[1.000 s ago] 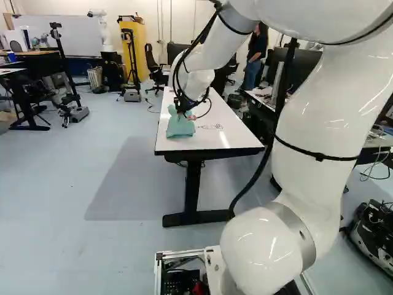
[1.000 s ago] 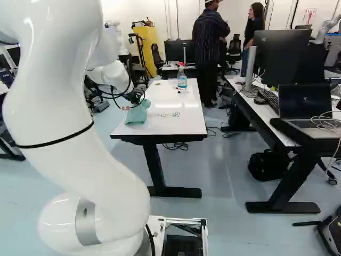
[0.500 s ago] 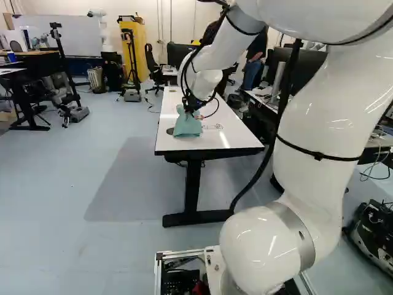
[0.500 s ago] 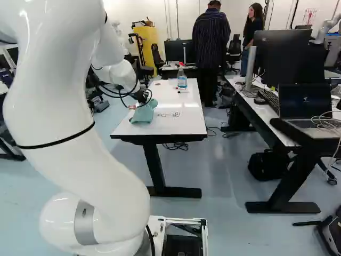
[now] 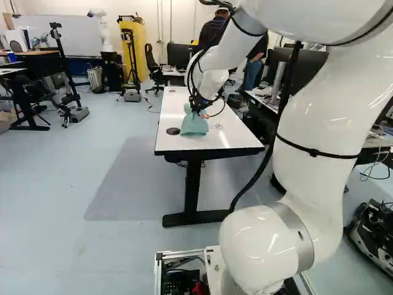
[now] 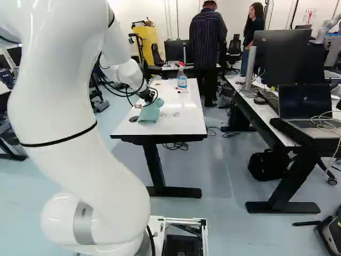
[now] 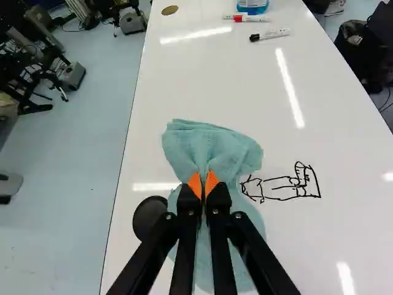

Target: Clean the table with the green towel

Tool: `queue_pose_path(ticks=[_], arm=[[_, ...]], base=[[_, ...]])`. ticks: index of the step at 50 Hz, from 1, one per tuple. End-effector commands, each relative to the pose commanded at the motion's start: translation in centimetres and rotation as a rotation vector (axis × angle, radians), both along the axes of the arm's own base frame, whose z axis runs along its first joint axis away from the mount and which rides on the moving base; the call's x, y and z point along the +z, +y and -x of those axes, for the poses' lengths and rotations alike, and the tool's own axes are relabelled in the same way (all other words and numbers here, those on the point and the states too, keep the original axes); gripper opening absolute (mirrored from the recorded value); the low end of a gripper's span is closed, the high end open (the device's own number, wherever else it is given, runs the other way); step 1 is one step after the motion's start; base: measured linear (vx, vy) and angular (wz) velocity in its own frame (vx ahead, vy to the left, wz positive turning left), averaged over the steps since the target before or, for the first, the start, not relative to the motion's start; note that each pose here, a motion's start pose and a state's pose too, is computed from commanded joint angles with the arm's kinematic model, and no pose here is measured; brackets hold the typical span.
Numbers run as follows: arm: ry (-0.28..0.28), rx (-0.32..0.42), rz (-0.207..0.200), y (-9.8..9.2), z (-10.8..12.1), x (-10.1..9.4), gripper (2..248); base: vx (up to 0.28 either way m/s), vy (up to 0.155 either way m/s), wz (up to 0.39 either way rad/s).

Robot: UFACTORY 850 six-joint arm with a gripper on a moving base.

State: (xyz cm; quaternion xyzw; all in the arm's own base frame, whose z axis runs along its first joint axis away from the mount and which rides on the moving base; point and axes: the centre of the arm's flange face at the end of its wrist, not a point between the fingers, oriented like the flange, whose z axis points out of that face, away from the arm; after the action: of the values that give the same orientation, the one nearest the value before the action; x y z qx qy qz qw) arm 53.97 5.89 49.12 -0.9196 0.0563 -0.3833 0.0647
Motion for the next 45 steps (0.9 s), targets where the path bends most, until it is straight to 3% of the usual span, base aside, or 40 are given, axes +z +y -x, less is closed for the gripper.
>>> queue_pose_path(ticks=[7, 22, 45], arm=[[-0.004, -0.002, 0.0, 0.0, -1.2, 0.0, 28], [-0.001, -0.002, 0.0, 0.0, -1.3, -0.2, 28], [0.043, -0.002, 0.005, 0.1, -2.0, -2.7, 28]], base=[[0.0, 0.0, 0.0], [0.0, 0.0, 0.0], [0.0, 0.0, 0.0]])
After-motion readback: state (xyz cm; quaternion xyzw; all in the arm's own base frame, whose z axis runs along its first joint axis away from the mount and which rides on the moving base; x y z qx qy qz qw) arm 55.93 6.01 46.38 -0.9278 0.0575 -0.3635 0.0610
